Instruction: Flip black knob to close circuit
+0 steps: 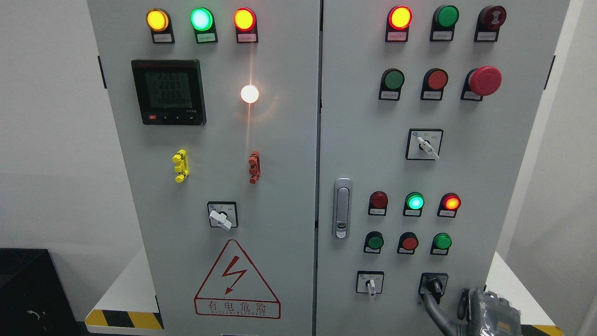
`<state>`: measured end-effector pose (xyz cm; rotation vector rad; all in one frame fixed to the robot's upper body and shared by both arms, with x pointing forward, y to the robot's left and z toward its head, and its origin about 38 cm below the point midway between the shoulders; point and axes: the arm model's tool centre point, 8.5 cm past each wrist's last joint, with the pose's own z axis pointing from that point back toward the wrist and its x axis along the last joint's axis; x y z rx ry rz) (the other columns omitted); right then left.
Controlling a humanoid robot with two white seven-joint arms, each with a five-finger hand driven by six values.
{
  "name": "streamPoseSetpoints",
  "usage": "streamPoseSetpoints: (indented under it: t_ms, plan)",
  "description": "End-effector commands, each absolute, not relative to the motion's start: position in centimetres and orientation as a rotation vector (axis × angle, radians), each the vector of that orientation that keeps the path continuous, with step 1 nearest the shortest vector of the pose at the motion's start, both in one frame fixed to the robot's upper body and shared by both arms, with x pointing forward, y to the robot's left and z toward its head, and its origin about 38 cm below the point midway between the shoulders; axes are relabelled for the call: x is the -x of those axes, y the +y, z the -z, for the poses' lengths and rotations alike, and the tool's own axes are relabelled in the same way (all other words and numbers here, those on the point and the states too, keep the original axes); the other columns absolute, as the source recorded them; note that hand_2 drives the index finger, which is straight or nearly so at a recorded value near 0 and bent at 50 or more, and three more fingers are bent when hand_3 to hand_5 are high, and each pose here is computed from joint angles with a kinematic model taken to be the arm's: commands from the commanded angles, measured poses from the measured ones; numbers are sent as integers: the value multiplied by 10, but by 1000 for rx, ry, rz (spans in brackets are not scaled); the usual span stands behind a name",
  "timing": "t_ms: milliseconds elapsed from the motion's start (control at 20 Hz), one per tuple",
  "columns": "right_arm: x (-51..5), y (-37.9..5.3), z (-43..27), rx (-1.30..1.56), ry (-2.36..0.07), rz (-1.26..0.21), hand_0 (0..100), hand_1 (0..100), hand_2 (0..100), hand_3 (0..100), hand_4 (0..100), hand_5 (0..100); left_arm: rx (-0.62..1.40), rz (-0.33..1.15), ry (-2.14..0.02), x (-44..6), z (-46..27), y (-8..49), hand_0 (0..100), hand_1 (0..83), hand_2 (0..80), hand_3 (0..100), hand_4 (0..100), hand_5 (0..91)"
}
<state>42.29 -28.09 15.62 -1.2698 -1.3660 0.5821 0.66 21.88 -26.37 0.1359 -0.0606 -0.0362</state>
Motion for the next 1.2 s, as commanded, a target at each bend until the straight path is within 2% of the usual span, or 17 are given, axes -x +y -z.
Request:
streamPoseSetpoints:
  t_ms: [0,250,350,400,450,550,650,700,750,800,950,1150]
  plan:
    - [-410,-269,-152,1239,-1398,-604,0,81,843,1000,928,985,-133,32,-67,-2,264,218,120,556,0,0,0,0]
    - [-391,-270,-158,1175,-1464,-521,0,86,754,985,877,925,-131,32,-67,-2,264,217,120,556,0,0,0,0]
    - [-383,-271,-158,1132,-1485,-487,0,97,659,945,824,808,-131,32,-67,-2,264,217,120,556,0,0,0,0]
    - [-378,-271,-157,1124,-1487,-484,0,99,649,930,816,786,-131,34,-67,-2,264,217,120,556,0,0,0,0]
    - [-373,-272,-155,1124,-1483,-487,0,103,567,821,737,685,-131,32,-66,-2,264,217,120,556,0,0,0,0]
    - [-364,-272,-154,1092,-1512,-472,0,103,479,748,667,610,-131,32,-66,-2,264,217,120,556,0,0,0,0]
    - [-355,-270,-157,995,-1585,-401,0,103,343,574,537,487,-131,34,-66,-2,264,217,120,556,0,0,0,0]
    - [-352,-269,-158,941,-1618,-360,0,103,328,549,515,469,-131,34,-66,-2,264,217,120,556,0,0,0,0]
    - [-350,-267,-160,885,-1646,-320,0,103,259,448,432,380,-131,32,-67,-2,264,217,120,556,0,0,0,0]
    - [-348,-267,-158,832,-1660,-284,0,101,217,398,385,347,-131,34,-66,-2,264,217,120,556,0,0,0,0]
    - [-340,-265,-157,651,-1751,-163,0,70,133,304,286,254,-131,32,-66,-2,264,217,120,556,0,0,0,0]
    - [-332,-258,-157,397,-1853,-11,0,39,104,258,237,201,-131,34,-67,-2,264,217,120,556,0,0,0,0]
